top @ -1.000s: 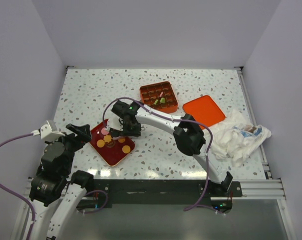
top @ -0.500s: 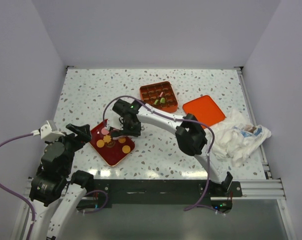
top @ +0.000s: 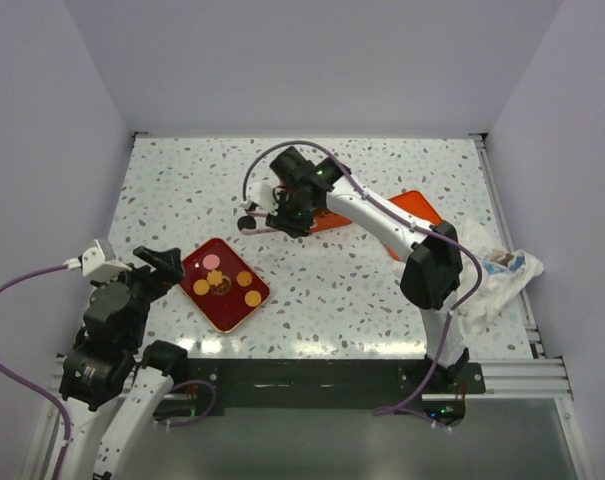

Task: Pack the cookies
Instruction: Pick up the fake cookies from the plate, then place the fake cookies in the packing box.

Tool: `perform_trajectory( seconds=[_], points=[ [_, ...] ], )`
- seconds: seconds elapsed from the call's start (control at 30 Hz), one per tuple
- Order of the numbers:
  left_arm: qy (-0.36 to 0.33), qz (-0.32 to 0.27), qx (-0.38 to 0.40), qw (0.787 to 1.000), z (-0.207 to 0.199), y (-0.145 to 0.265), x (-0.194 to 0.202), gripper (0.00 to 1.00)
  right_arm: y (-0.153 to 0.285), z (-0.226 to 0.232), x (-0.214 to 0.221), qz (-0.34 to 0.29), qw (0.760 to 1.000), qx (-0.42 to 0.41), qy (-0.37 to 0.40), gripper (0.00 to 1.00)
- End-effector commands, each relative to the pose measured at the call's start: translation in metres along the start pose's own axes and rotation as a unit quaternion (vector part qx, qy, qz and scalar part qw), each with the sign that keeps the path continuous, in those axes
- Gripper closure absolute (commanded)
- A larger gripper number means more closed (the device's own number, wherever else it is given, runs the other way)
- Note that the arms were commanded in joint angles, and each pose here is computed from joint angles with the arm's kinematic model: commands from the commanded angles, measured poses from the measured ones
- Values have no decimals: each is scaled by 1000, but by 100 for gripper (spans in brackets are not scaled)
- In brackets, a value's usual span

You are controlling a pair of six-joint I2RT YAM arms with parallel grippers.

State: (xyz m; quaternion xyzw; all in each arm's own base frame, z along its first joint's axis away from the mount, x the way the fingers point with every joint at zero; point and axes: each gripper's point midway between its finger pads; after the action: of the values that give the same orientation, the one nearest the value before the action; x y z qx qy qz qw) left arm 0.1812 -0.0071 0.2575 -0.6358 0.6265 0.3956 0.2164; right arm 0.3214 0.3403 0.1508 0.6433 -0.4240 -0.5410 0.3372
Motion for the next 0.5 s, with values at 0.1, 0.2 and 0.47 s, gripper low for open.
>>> perform_trajectory(
  seconds=[0.1,0.2,0.47],
  points=[
    [-4,-9,14,1000,-10,-4,-7,11,41,-63,51,5,996,59,-61,96],
    [-4,-5,16,1000,-12,-6,-5,11,46,-90,78,24,992,77,-95,97],
    [1,-4,19,1000,-13,-8,-3,11,49,-123,134,54,981,83,-169,97]
  ],
)
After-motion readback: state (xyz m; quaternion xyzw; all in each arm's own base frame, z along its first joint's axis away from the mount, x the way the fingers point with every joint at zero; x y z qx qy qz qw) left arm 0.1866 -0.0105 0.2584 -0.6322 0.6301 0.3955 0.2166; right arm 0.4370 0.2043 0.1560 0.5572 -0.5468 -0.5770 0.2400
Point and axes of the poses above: each gripper's point midway between its finger pads, its own y axis back along the fingers, its own z axis along the line the jaws close on, x = y × z, and after that the axes turned 5 degrees about y, right-handed
